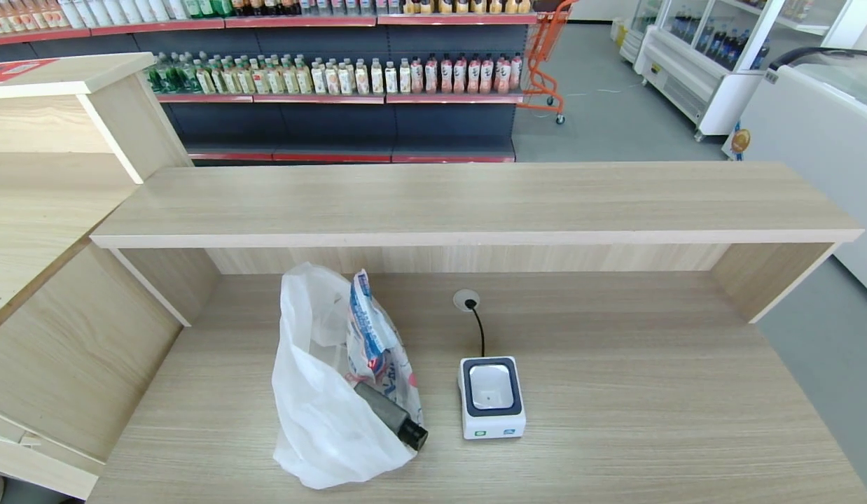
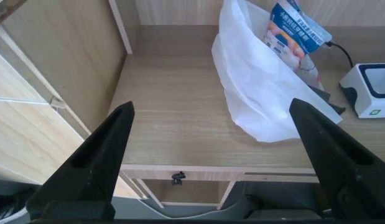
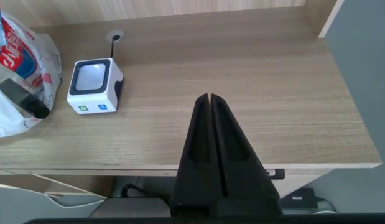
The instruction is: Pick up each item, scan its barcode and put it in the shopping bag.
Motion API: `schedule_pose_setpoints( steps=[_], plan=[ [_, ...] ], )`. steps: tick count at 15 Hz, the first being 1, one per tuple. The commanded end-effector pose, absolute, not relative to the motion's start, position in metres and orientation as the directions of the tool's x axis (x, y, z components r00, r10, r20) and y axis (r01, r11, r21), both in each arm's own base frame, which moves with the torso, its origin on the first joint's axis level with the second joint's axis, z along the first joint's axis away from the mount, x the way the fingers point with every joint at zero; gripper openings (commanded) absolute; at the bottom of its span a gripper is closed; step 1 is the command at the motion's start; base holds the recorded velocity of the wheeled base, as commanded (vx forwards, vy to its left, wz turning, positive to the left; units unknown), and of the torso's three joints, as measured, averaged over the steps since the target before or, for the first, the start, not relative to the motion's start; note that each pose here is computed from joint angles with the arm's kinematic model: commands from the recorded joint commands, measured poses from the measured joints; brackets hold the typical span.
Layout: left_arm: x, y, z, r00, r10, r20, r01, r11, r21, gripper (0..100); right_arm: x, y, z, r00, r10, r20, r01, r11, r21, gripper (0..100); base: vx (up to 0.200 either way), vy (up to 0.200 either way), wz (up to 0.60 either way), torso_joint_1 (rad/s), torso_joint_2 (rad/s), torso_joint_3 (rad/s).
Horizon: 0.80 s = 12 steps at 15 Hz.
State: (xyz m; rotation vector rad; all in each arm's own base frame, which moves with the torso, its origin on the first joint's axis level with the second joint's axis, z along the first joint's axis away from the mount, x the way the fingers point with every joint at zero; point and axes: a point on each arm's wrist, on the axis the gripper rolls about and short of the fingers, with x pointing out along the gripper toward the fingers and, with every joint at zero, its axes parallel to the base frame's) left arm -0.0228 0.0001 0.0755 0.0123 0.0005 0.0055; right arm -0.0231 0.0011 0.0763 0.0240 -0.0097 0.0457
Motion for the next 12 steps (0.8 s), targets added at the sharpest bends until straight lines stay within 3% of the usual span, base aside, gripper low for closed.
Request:
schedule_pose_setpoints(
  steps=[1,12],
  plan=[
    [-0.0228,0.0001,0.0755,1.000,0.006,0.000,-0.006,1.000,0.012,100,-0.0228,0.0011,0.0763,0.999,0.046,0.008,-0.046,0.999,0.023,0,0.200,0.000,0.00,0.007,0.00,0.002],
    [-0.0228,0.0002,0.0755,1.000,0.008,0.000,-0.008,1.000,0.008,100,-0.0228,0.0011,0.0763,0.999,0.046,0.008,-0.046,0.999,0.023,0,0.000,0.000,0.00,0.000,0.00,0.000]
  ],
)
